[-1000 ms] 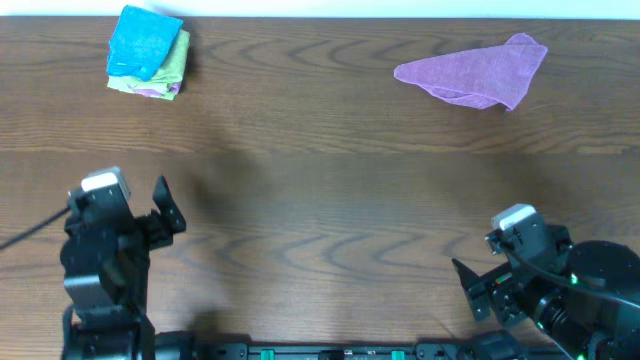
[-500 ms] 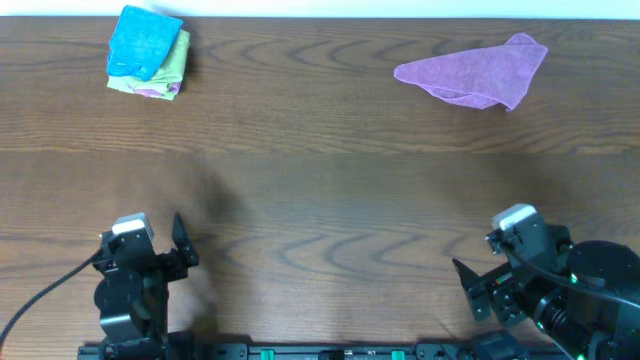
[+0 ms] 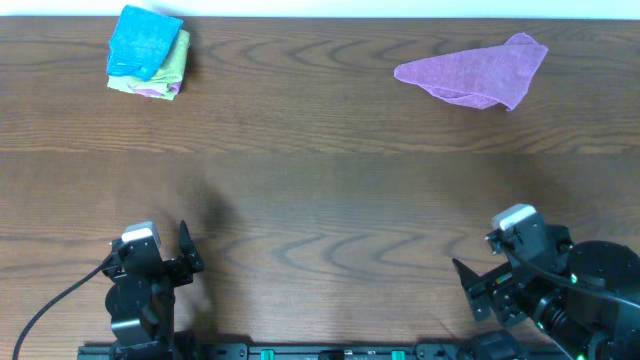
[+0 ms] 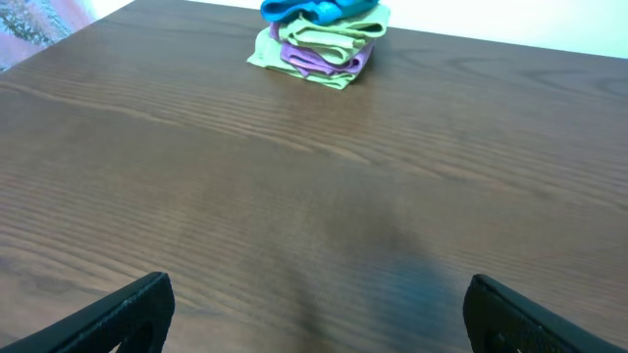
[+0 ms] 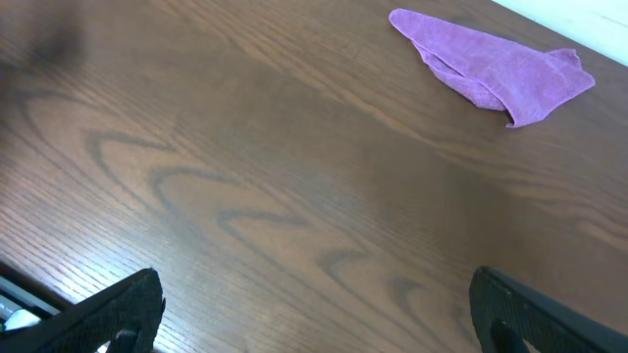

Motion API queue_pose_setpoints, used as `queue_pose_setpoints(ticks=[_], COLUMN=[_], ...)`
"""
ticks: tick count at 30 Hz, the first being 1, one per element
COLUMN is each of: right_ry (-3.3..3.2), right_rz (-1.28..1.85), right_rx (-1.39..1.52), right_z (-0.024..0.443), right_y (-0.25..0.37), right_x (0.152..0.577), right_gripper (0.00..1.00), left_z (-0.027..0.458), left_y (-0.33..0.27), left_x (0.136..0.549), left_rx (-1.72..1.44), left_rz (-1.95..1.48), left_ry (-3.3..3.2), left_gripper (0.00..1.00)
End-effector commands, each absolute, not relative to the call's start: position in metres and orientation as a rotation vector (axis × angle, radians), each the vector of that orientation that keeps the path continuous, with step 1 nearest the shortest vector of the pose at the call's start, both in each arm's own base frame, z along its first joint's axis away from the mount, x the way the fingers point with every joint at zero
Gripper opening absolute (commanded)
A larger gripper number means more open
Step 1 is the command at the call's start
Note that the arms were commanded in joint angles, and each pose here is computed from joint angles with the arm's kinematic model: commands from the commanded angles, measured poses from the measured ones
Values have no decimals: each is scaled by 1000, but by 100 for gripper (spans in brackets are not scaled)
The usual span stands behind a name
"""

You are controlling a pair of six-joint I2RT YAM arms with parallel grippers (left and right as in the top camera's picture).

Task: Fold the cloth

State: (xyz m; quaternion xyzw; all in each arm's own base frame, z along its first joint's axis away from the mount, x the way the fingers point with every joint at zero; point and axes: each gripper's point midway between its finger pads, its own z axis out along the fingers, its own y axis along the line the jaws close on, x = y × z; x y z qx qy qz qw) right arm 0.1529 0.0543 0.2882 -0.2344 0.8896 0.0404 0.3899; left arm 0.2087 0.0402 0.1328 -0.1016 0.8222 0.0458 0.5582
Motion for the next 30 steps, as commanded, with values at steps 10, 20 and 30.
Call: queue_pose_setpoints(ticks=[10,20,30], right_ry=[2267,2267,2267], right_rz=[105,105,105], right_rx=[-572,-572,-572], right_z=[288,288,288], right_y=[53,53,53], right_x=[153,153,153], right_gripper=[99,99,99], left_z=[105,104,104], left_y=[32,24,24], left_x=[213,214,214], left_rx=[-271,-219,-219], left_rz=[31,18,19], left_ry=[1975,1983,1983], left_gripper=[95,95,95])
